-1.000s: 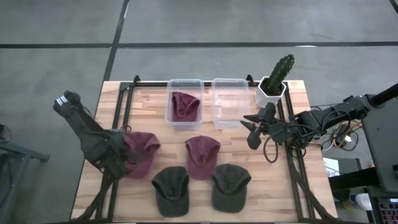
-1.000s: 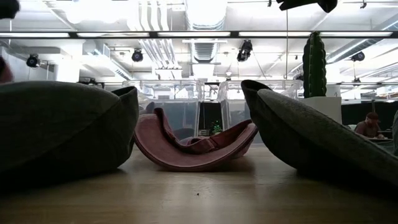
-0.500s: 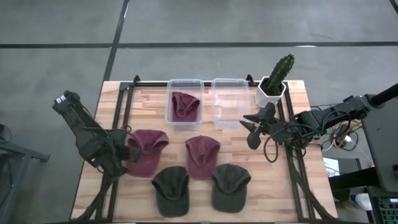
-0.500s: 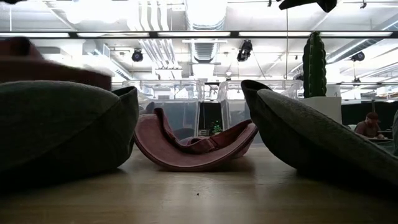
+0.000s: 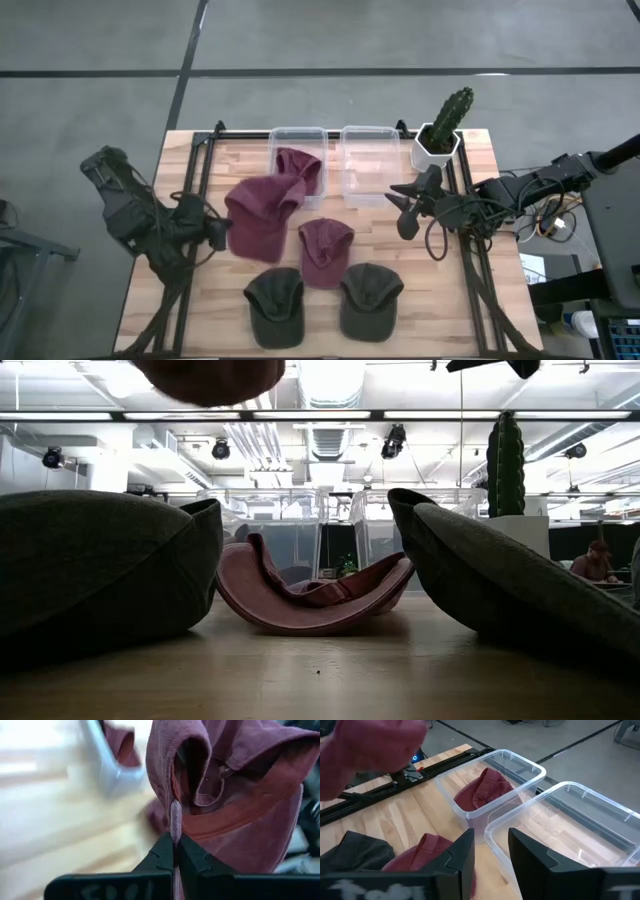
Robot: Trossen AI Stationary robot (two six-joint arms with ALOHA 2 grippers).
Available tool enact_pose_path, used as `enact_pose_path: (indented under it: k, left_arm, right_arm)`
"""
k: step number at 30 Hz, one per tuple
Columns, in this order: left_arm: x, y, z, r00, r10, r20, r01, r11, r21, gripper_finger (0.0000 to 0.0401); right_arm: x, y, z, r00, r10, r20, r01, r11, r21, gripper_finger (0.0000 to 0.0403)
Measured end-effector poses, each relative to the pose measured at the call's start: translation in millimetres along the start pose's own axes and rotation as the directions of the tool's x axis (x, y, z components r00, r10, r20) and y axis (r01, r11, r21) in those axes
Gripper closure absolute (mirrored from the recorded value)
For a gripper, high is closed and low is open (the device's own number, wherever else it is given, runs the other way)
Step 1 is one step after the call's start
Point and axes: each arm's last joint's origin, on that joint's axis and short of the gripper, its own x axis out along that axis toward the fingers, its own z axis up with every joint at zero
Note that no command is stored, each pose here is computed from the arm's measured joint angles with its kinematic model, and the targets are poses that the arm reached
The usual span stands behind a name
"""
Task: Pick & Place hat
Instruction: Put the left red cap into the left transparent bin
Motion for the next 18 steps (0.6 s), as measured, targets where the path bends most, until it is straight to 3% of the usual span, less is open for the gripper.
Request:
enact_pose_path:
  k: [9, 18]
  left_arm:
    - [18.9, -11.9, 33.5, 0.962, 0.033, 0.271, -0.029, 0.999, -0.019, 0.0397]
    - [51.8, -27.4, 80.2, 0.912, 0.106, 0.397, -0.143, 0.988, 0.066, 0.0397]
  right_arm:
    - [0.0, 1.9, 2.6, 1.0, 0.015, 0.021, -0.015, 1.0, 0.022, 0.0289]
    - [-0.1, 2.3, 3.3, 0.999, 0.018, 0.027, -0.019, 0.999, 0.027, 0.028]
